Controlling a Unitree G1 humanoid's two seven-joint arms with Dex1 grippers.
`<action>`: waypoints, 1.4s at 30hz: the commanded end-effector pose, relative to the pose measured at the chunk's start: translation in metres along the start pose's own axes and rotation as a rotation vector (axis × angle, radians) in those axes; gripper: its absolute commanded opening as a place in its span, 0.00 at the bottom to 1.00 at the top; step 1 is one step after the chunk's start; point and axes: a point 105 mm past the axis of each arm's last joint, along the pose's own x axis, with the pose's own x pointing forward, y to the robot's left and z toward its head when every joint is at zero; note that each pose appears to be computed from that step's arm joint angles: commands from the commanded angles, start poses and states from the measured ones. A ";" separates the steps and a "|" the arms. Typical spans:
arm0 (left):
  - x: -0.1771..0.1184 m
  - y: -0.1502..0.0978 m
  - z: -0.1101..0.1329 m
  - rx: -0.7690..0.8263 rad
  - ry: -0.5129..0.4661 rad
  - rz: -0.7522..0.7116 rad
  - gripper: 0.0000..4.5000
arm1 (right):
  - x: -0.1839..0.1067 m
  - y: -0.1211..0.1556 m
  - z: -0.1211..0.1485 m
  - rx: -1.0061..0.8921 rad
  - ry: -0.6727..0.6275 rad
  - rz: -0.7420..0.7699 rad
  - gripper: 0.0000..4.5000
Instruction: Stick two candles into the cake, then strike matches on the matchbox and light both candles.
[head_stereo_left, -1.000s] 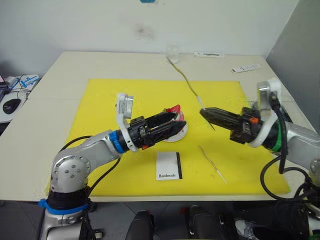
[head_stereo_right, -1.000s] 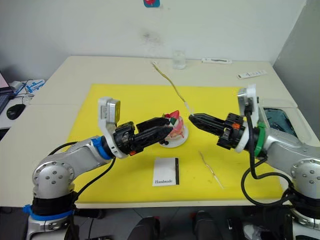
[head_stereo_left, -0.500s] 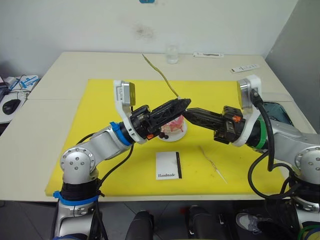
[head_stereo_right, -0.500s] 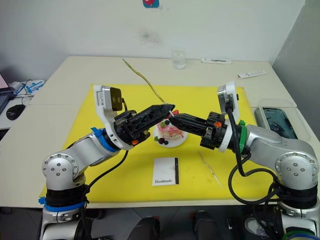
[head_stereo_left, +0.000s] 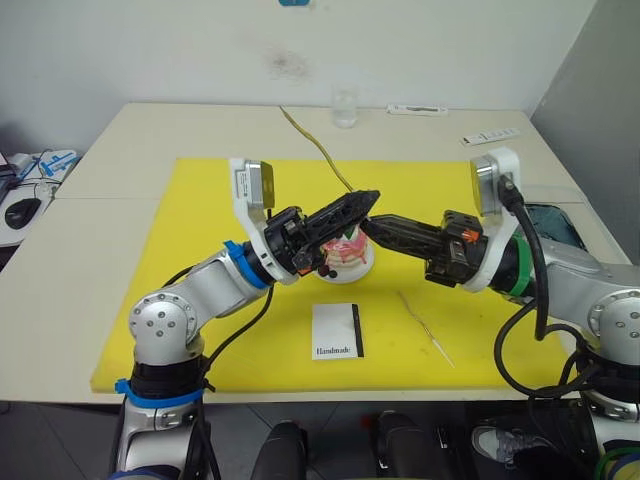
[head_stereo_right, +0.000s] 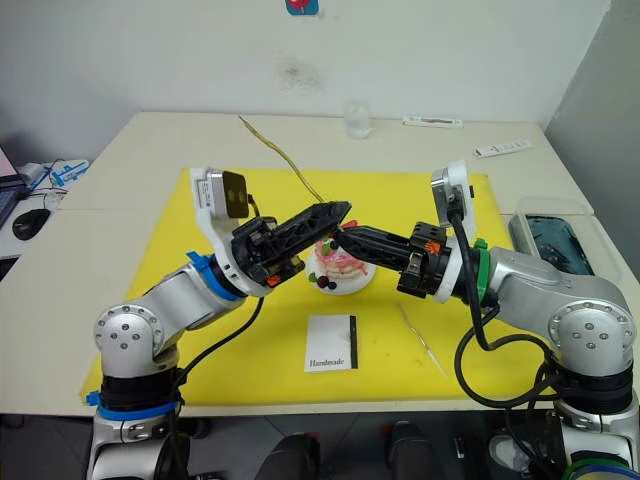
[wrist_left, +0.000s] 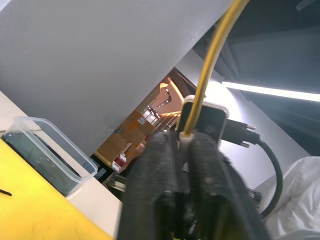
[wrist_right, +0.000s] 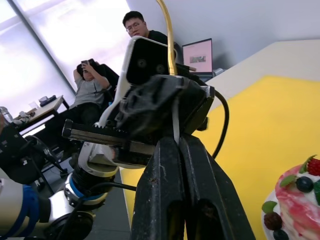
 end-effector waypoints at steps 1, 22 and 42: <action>0.005 -0.012 0.003 0.017 -0.005 -0.058 0.01 | 0.000 0.006 0.005 -0.020 -0.020 0.021 0.00; -0.033 -0.006 0.037 0.386 0.137 0.156 0.00 | -0.033 -0.016 -0.009 -0.198 0.144 -0.145 0.53; -0.061 0.092 0.040 0.678 0.237 0.383 0.00 | -0.024 -0.009 -0.032 -0.485 0.302 -0.113 0.53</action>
